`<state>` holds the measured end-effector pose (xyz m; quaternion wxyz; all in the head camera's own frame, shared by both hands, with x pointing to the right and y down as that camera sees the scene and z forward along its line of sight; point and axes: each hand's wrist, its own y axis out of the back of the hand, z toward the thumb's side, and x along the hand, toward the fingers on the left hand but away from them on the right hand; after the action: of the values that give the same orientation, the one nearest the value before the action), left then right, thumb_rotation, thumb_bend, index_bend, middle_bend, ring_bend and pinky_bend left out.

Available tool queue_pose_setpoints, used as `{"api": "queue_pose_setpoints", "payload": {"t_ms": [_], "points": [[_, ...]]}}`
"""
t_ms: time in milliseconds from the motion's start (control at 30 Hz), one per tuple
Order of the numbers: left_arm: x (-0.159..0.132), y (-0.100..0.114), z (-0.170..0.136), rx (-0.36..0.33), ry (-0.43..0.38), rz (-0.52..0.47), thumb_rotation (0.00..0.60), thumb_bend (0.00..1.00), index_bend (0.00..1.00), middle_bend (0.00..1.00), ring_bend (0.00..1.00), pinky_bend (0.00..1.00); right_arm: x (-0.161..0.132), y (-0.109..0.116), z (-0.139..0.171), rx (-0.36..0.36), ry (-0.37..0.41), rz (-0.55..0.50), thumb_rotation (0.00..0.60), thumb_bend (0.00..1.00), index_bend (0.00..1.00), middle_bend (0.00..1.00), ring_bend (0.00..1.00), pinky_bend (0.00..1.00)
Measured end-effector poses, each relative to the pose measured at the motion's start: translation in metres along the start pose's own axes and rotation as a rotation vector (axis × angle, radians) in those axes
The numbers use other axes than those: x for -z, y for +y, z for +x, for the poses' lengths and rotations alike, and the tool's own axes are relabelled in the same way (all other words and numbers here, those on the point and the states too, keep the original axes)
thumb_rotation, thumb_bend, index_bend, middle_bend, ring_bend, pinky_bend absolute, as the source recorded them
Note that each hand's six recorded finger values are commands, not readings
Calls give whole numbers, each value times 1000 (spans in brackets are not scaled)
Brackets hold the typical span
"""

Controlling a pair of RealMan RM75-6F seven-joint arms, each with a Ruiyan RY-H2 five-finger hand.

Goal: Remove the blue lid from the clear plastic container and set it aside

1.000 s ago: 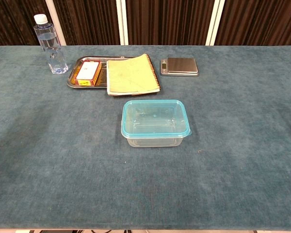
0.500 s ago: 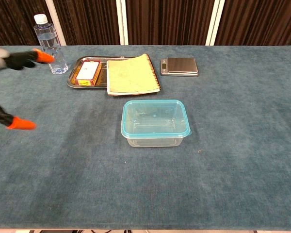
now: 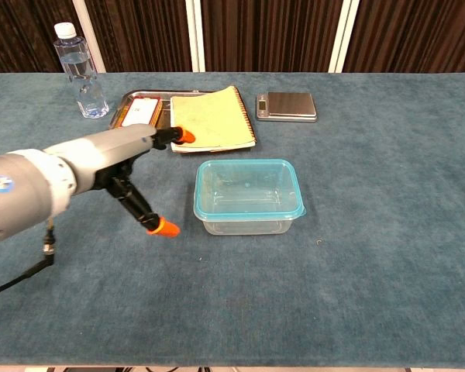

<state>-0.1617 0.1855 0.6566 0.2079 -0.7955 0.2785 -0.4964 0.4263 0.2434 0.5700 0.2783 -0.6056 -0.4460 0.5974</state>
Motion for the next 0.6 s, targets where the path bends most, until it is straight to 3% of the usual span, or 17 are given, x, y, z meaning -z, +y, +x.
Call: {"api": "queue_pose_setpoints", "payload": {"t_ms": [367, 600], "points": [[-13, -8, 30, 2, 22, 0, 600, 0, 0, 0, 0, 0, 1, -2, -2, -4, -4, 5, 600, 246, 0, 0, 0, 0], [-22, -21, 47, 37, 30, -6, 600, 0, 0, 0, 0, 0, 1, -4, -2, -10, -4, 7, 600, 246, 0, 0, 0, 0]]}}
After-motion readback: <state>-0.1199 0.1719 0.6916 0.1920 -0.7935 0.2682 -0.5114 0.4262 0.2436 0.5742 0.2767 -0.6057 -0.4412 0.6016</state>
